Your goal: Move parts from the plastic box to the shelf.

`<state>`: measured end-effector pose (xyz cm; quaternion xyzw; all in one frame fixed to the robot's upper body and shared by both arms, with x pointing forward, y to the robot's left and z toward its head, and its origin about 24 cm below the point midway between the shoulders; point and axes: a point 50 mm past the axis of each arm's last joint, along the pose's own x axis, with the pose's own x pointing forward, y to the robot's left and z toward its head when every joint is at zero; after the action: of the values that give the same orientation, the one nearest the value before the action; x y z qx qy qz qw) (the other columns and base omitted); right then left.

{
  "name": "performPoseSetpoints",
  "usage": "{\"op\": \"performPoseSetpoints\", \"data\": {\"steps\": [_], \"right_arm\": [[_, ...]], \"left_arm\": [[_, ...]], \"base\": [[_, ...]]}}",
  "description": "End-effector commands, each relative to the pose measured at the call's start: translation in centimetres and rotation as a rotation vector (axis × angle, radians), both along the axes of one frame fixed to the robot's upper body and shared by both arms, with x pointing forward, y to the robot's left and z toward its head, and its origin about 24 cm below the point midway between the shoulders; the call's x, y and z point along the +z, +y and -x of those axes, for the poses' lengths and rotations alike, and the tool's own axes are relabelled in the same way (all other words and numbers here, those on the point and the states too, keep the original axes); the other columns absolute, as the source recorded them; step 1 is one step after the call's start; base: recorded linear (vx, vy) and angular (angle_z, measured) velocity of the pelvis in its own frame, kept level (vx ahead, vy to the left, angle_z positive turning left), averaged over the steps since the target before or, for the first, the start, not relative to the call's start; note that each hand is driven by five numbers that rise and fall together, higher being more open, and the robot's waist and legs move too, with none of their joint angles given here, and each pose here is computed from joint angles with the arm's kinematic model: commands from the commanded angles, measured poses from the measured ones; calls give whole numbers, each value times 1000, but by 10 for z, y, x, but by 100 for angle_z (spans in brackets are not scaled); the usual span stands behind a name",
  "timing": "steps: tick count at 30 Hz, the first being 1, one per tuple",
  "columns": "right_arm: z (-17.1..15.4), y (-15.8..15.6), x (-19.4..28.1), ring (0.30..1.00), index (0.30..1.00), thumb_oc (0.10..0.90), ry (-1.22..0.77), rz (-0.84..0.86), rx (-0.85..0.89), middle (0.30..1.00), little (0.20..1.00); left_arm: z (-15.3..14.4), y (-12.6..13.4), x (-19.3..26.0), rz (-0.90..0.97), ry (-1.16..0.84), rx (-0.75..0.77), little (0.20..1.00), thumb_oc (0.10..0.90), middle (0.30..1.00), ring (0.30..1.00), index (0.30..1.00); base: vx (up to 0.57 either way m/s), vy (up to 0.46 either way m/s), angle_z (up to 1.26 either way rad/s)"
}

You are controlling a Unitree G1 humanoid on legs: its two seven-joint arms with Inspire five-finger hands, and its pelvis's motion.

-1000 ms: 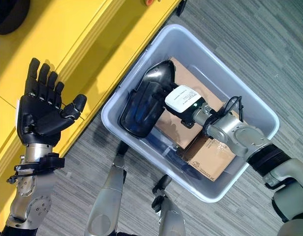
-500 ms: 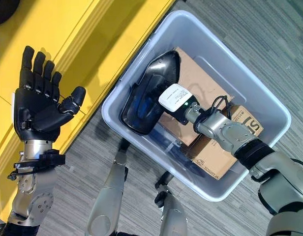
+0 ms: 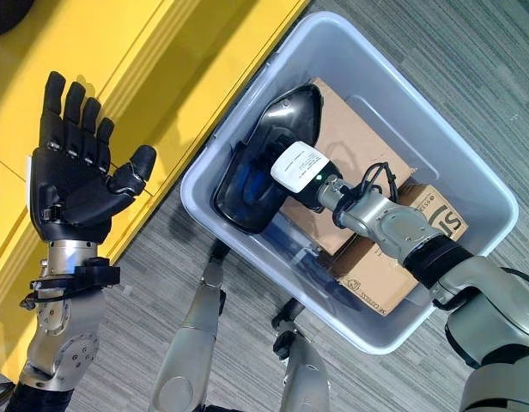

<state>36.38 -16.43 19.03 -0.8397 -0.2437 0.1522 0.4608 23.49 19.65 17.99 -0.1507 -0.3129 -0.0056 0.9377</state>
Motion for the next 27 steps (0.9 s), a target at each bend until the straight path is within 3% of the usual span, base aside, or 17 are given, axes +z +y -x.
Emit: {"op": "performPoseSetpoints", "data": {"steps": [1,27], "right_arm": [[-4,9,33,1000,1000,900,-120,20,47,1000,1000],[-28,-11,30,1000,1000,900,-165,-20,-122,1000,1000]], "left_arm": [[25,-15,38,20,-278,-53,1000,900,1000,1000,1000],[27,-12,42,56,-314,-19,1000,900,1000,1000,1000]], "base": [[0,0,0],[-2,3,1]]}}
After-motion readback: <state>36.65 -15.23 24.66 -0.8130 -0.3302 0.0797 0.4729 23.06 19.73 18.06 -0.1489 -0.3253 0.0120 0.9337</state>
